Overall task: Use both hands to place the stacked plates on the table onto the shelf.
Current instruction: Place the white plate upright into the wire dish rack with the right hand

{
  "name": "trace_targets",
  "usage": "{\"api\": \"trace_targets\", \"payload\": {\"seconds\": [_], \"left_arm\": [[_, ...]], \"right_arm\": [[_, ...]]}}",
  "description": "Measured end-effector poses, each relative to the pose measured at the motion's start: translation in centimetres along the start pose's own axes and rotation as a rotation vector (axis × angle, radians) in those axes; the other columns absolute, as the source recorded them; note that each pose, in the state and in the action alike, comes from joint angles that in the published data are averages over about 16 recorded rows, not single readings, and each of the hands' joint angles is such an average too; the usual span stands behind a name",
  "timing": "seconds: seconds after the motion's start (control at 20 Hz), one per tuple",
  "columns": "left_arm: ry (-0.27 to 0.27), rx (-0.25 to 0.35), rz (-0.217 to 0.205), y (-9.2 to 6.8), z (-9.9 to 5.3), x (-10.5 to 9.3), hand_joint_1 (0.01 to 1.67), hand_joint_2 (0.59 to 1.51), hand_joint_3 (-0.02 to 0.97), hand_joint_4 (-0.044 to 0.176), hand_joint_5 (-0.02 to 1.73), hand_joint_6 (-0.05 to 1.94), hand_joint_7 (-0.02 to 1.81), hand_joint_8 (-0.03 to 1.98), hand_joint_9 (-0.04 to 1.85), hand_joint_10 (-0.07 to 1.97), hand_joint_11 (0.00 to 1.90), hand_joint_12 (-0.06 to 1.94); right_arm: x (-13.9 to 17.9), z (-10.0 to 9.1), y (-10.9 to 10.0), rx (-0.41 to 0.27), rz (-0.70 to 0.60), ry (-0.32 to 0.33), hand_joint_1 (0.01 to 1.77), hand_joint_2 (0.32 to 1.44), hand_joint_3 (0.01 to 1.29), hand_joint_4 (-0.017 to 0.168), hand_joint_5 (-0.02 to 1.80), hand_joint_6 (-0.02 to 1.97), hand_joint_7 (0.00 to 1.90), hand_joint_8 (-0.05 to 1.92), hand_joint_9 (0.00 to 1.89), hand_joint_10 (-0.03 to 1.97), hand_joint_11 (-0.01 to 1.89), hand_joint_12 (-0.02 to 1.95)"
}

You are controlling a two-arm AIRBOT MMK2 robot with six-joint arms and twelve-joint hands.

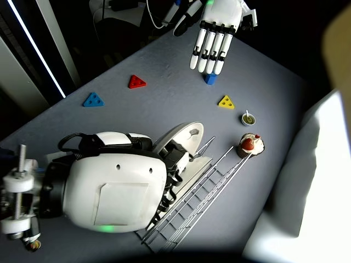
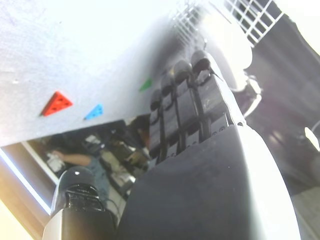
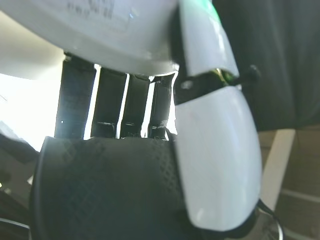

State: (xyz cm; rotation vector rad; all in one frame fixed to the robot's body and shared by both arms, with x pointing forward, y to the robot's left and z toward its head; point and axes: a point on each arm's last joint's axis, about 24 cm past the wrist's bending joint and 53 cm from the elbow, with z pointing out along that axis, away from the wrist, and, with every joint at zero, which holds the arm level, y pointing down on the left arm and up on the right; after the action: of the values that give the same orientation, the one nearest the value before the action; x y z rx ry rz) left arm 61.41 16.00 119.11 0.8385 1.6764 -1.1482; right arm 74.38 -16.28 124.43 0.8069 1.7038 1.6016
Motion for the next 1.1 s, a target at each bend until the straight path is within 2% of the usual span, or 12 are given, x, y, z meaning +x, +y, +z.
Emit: {"api": "trace_targets", "payload": {"seconds": [0.1,0.25,0.35,0.65,1.0,1.1], "left_arm": [[-0.001,0.000,-0.002,0.0,0.0,0.0,0.08,1.051,0.017,-0.002,0.24,0.01,0.30,0.00,0.29,0.01,0.24,0.01],[-0.002,0.001,-0.006,0.0,0.0,0.0,0.08,1.051,0.017,-0.002,0.25,0.01,0.31,0.00,0.29,0.01,0.24,0.01],[-0.002,0.003,-0.008,0.0,0.0,0.0,0.08,1.051,0.017,-0.002,0.25,0.01,0.31,0.00,0.29,0.01,0.25,0.01],[-0.001,0.007,-0.012,-0.1,0.0,0.0,0.08,1.052,0.017,-0.002,0.26,0.01,0.31,0.00,0.30,0.01,0.25,0.01],[0.000,0.011,-0.014,-0.2,0.0,0.1,0.08,1.052,0.017,-0.002,0.26,0.01,0.32,0.00,0.30,0.01,0.25,0.01],[0.000,0.012,-0.014,-0.2,0.0,0.1,0.08,1.052,0.017,-0.002,0.26,0.01,0.32,0.00,0.30,0.01,0.25,0.01]], "right_arm": [[0.1,0.1,-0.4,0.007,0.002,0.002,1.31,1.02,0.01,-0.008,0.92,0.88,1.01,0.21,1.14,0.16,1.23,0.08],[0.3,0.1,-0.8,0.014,0.006,0.006,1.27,1.04,0.01,-0.008,0.93,0.85,0.97,0.08,1.10,0.08,1.21,0.06],[0.4,0.2,-0.8,0.013,0.008,0.009,1.25,1.04,0.01,-0.008,0.92,0.75,0.94,0.01,1.07,0.03,1.19,0.04],[0.8,0.1,-0.3,-0.004,0.016,0.023,1.17,1.01,0.01,-0.007,0.83,0.42,0.79,0.01,0.91,0.02,1.06,0.03],[1.3,0.0,1.4,-0.046,0.025,0.042,1.06,0.96,0.01,-0.005,0.63,0.06,0.59,0.01,0.70,0.01,0.88,0.01],[1.5,-0.1,2.0,-0.060,0.023,0.048,1.04,0.95,0.01,-0.005,0.58,0.02,0.54,0.01,0.65,0.01,0.82,0.01]]}}
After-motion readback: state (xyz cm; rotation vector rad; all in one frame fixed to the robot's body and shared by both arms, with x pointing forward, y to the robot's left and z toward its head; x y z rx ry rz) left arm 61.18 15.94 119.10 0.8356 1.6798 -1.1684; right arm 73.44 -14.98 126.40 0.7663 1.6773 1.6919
